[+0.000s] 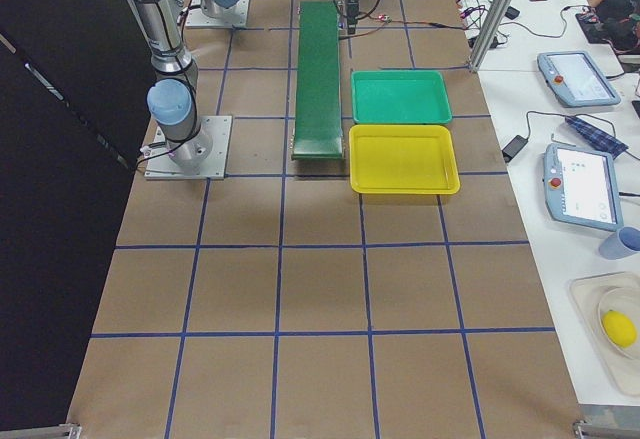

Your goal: Sort buttons by color to trays

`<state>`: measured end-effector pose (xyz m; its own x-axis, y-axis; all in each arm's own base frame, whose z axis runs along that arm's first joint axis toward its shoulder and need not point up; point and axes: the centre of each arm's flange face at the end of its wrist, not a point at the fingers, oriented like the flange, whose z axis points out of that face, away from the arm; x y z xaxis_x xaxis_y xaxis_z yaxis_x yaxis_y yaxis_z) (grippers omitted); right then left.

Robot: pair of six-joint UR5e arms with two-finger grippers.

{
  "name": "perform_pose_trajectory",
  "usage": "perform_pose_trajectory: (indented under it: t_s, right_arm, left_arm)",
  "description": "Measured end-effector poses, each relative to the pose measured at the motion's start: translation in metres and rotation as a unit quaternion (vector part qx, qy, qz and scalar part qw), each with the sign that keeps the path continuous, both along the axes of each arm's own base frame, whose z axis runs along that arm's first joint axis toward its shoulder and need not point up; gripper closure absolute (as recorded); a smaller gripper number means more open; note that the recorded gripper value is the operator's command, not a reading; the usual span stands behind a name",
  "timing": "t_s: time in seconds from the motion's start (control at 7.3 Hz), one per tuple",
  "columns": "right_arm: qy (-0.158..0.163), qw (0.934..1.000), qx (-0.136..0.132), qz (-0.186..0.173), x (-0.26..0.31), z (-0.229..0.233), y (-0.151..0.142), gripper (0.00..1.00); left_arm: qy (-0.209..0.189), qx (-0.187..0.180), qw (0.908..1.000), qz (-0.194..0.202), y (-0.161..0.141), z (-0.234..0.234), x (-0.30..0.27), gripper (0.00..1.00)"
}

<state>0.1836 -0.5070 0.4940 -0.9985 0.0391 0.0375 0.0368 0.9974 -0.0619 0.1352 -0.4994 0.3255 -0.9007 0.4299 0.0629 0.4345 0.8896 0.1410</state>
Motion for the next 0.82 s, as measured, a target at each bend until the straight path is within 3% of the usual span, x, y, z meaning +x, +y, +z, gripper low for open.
perform_pose_trajectory:
  t_s: [0.27,0.82]
  right_arm:
    - [0.0,1.0,0.0,0.0,0.0,0.0,0.0,0.0]
    - [0.0,1.0,0.0,0.0,0.0,0.0,0.0,0.0]
  left_arm:
    - [-0.002,-0.024,0.9978,-0.062,0.024,-0.057,0.034,0.0]
    - [0.024,-0.002,0.9967,-0.077,0.051,-0.122,0.037,0.0]
